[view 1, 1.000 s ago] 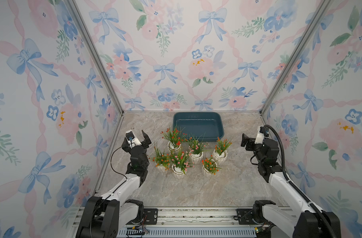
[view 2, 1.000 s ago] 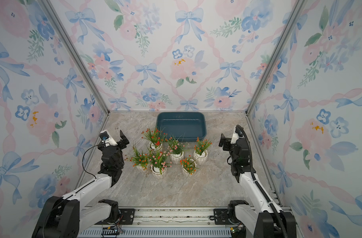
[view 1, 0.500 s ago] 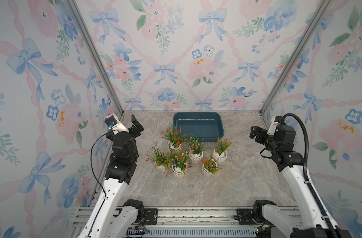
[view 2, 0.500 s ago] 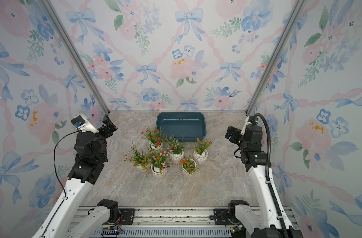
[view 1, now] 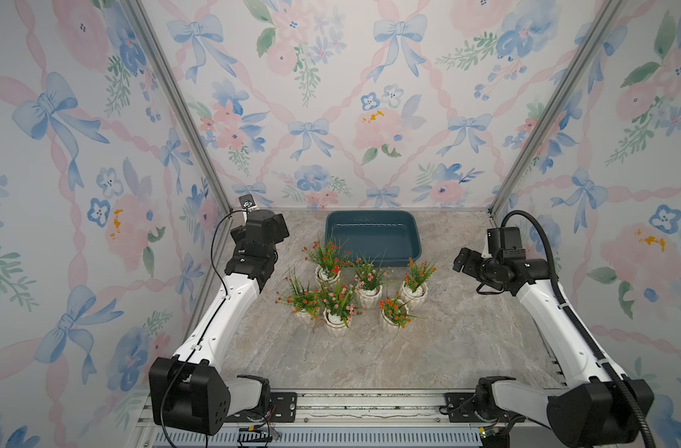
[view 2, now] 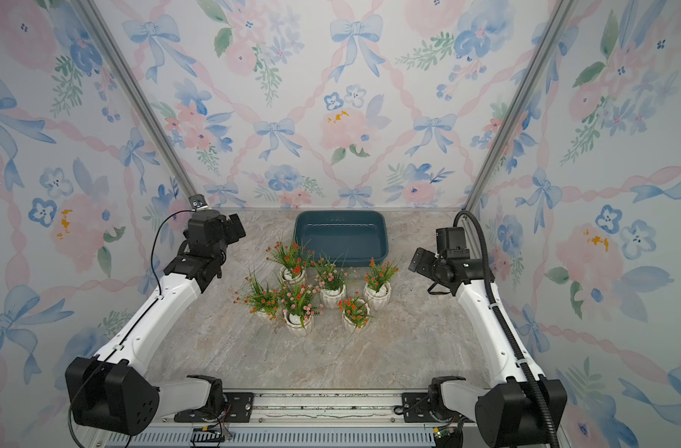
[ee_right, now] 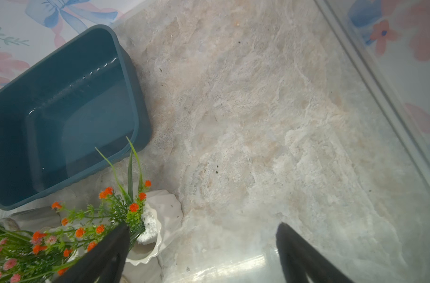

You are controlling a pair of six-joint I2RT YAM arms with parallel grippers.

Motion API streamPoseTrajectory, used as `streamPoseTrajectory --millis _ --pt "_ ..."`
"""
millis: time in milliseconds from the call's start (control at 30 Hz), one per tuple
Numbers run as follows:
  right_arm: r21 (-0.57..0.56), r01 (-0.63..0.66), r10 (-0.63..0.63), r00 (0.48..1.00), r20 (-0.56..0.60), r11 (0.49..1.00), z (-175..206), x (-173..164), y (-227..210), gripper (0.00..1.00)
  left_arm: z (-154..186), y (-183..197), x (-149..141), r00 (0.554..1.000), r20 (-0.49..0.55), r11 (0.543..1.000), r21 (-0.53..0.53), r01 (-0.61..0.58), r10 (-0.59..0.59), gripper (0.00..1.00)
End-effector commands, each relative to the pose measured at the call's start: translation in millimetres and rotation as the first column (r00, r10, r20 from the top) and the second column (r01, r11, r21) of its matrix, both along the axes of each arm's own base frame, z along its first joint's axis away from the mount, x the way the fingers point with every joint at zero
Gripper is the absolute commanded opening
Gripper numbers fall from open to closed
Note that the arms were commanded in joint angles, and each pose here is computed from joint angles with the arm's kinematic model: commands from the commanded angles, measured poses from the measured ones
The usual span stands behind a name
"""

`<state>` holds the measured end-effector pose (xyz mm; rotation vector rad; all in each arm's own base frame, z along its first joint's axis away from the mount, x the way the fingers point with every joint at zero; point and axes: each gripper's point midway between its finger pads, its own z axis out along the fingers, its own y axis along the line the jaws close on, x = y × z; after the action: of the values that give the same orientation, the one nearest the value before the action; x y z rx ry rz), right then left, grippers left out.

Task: Put the potted gypsophila into the storage box
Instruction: Pick up the baby's breath potted plant from the center of the board.

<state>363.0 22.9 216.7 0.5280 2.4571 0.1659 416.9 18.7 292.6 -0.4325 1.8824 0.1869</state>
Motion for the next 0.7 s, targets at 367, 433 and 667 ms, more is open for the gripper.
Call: streamPoseTrajectory --millis 367,433,667 --pt "0.168 -0.08 0.112 0.976 -0.188 0.982 -59.3 -5.3 72.1 0.78 -52.0 3.9 9.8 0.991 -0.107 0.988 -0.142 0.061 -0.076 0.97" --pt "0.181 -0.066 0.106 0.97 -0.22 0.981 -68.9 -3.1 79.2 0.77 -55.8 4.0 11.2 0.989 -0.12 0.987 -0.15 0.062 -0.08 0.97" --pt "0.172 -0.083 0.136 0.935 -0.327 0.982 -107.8 -0.3 91.8 0.73 -72.1 8.5 15.3 0.979 -0.182 0.982 -0.179 0.062 -0.095 0.96"
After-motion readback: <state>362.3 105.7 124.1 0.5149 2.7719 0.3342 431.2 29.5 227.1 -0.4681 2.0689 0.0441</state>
